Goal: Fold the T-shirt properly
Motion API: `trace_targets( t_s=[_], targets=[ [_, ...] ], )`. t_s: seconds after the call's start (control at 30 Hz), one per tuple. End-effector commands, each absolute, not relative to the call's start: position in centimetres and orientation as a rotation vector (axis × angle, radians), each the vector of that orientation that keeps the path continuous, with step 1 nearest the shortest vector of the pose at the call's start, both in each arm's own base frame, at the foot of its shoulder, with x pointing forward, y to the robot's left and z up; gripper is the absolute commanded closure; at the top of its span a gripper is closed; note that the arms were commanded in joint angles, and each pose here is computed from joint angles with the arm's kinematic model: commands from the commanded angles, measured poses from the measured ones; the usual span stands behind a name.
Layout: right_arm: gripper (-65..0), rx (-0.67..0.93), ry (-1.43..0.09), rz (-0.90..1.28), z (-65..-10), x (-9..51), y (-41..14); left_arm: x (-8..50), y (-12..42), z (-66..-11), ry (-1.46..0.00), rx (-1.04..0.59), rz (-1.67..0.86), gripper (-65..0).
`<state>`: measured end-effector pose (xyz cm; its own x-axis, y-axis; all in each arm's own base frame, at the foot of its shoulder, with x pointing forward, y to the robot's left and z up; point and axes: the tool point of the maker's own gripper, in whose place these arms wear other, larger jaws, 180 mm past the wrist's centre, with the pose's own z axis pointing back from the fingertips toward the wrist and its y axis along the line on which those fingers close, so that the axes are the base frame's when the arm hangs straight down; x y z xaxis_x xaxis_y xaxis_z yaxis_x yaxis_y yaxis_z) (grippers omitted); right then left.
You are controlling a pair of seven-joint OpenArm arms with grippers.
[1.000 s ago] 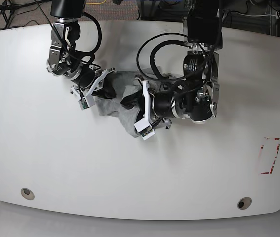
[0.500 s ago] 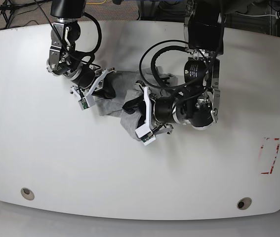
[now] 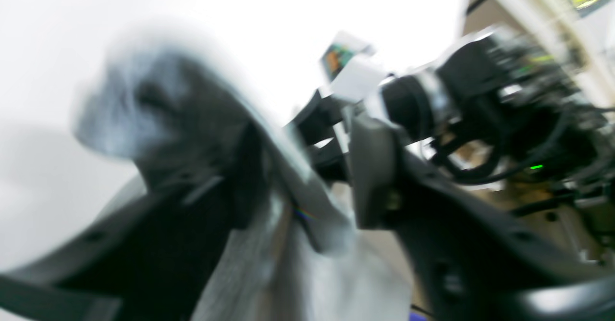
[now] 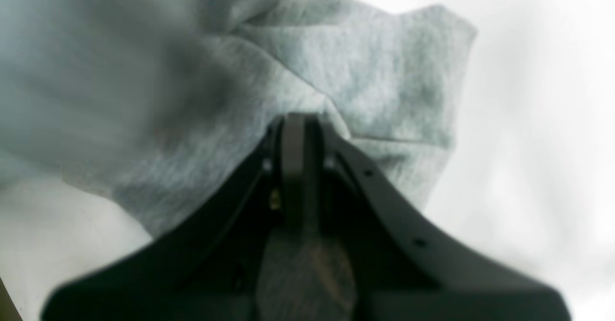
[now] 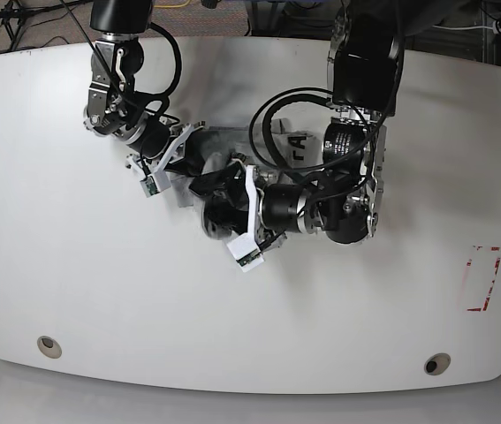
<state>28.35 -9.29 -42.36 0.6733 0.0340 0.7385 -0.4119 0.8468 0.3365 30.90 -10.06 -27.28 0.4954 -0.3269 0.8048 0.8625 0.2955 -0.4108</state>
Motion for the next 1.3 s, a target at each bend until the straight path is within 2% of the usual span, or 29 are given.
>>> trace_targets(
  t_s=[0.0,0.1,0.43,0.63,0.87,1.0,1.17,1.2,1.23,1.27],
  targets=[
    [-3.6,0.473,-0.746,0.297,-43.2,27.8,-9.8,31.5,-11.0,-24.1,-0.749,-1.034,-0.895,-43.5],
    [-3.6,0.473,-0.746,0.297,-43.2,27.8,-9.8,31.6,-11.0,-23.5,-0.758,-1.057,-0.894,-49.4],
    [-3.6,0.465,-0.758,0.308,-42.7,28.0,-9.8,34.5,-7.6,-22.2,-0.841,-1.034,-0.771,-49.9],
    [-3.8,0.412,-0.795,0.364,-40.0,28.6,-10.3,37.0,-1.4,-24.2,-0.860,-0.805,-0.733,-49.9],
    [-4.9,0.298,-0.860,0.452,-35.1,29.6,-11.2,36.3,4.9,-27.4,-0.799,-0.680,-0.695,-49.9],
    [-16.8,0.241,-0.892,0.451,-32.9,30.1,-12.3,35.6,7.6,-28.5,-0.770,-0.632,-0.682,-49.9],
    [-41.9,0.189,-0.908,0.422,-31.4,30.5,-13.7,34.5,10.4,-30.1,-0.720,-0.577,-0.669,-49.9],
    [-44.7,0.181,-0.910,0.415,-31.2,30.6,-13.9,34.4,10.8,-30.3,-0.713,-0.569,-0.666,-49.9],
    [-50.4,0.173,-0.918,0.395,-30.8,30.7,-14.3,34.1,11.4,-30.6,-0.699,-0.556,-0.664,-49.9],
    [-52.0,0.176,-0.925,0.387,-30.6,30.7,-14.3,34.0,11.7,-30.7,-0.695,-0.551,-0.662,-49.9]
  ],
)
